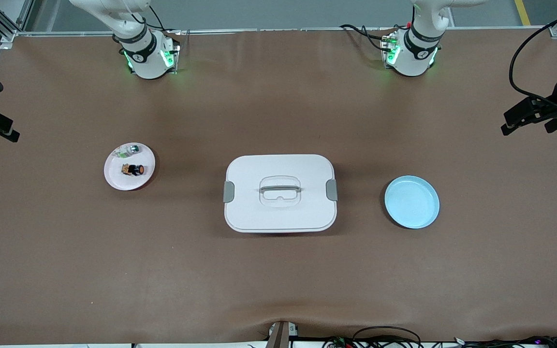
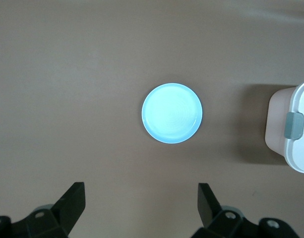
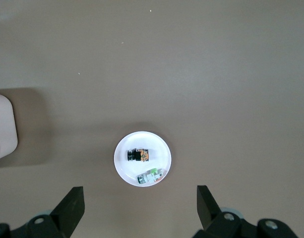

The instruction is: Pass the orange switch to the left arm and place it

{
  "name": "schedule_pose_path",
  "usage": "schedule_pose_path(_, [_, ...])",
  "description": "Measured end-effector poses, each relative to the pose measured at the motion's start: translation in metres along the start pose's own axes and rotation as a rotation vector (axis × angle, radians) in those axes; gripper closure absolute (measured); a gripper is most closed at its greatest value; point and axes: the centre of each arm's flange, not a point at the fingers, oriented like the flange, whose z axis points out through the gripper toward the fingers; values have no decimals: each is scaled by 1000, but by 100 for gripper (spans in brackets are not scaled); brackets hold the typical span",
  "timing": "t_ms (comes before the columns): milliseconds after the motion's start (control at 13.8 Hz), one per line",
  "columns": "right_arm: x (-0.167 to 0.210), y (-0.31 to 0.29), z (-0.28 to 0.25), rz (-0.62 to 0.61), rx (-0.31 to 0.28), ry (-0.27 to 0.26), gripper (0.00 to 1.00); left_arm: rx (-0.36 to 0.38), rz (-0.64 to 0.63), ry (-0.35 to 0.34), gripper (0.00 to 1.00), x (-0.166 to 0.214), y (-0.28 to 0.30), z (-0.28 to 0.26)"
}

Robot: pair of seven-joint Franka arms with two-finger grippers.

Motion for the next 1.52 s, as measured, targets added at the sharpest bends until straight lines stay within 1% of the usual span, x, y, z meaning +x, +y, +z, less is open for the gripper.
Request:
schedule_pose_path(867, [2, 6, 5, 12, -3, -5, 0, 0, -1, 0, 0, 1, 0, 0])
schedule_pose_path(1156, [21, 9, 41, 16, -7, -58, 0, 0, -1, -2, 0, 1, -1, 1])
schedule_pose_path(1372, [34, 11, 55, 17, -13, -43, 0, 0, -1, -2, 0, 1, -1, 1])
schedule_pose_path(1517, [39, 12, 66, 17, -16, -55, 0, 0, -1, -2, 0, 1, -1, 1])
